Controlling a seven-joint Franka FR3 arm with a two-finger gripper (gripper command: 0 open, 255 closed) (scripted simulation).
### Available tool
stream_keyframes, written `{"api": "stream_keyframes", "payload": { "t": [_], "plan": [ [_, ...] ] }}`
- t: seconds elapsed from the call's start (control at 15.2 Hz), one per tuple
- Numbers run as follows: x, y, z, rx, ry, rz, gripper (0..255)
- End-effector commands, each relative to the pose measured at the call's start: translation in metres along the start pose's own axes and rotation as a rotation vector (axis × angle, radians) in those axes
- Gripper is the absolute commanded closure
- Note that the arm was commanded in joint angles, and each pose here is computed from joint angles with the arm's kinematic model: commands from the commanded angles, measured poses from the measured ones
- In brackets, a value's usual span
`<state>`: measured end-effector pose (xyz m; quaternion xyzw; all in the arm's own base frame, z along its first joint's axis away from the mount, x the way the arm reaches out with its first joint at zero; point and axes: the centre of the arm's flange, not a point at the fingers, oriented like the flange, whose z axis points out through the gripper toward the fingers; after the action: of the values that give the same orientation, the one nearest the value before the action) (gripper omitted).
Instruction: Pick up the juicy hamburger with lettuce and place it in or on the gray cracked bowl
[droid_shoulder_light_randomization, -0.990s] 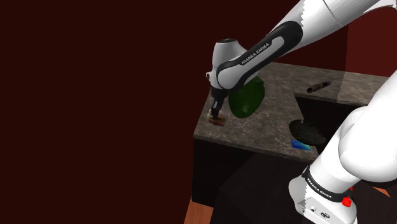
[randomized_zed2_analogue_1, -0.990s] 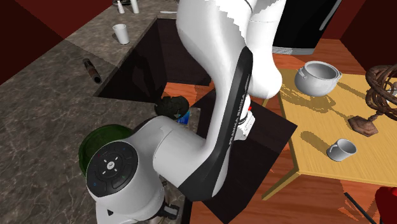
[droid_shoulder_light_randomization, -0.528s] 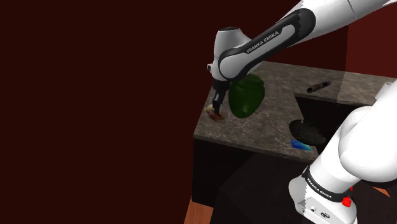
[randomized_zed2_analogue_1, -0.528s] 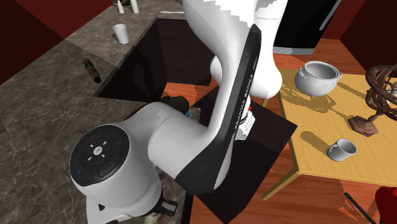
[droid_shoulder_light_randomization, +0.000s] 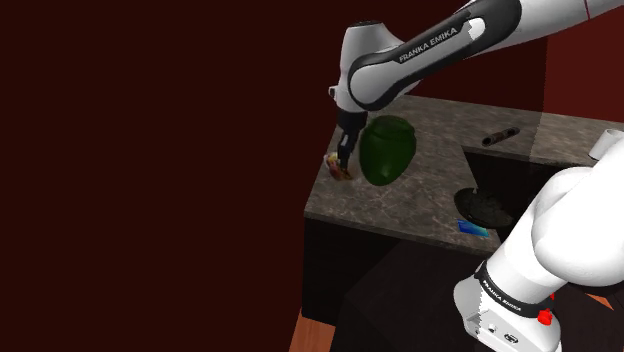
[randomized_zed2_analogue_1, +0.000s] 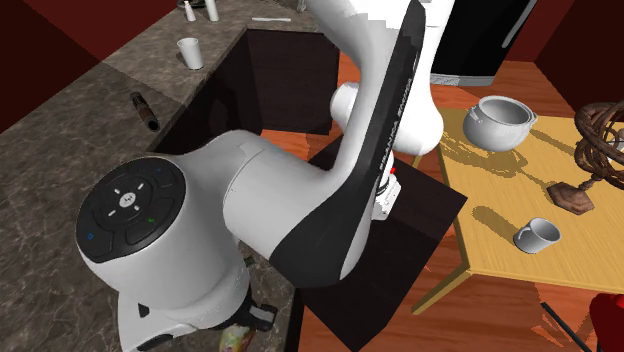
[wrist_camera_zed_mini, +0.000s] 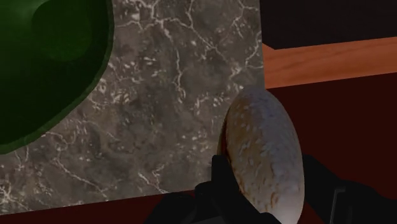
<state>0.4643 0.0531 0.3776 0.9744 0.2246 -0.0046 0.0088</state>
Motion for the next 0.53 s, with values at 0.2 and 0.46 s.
{"api": "stream_keyframes", "payload": {
  "t": [0.2, 0.46],
  "plan": [
    [-0.057, 0.02, -0.003, 0.0, 0.0, 0.0, 255],
    [-0.107, 0.037, -0.005, 0.0, 0.0, 0.0, 255]
  ]
}}
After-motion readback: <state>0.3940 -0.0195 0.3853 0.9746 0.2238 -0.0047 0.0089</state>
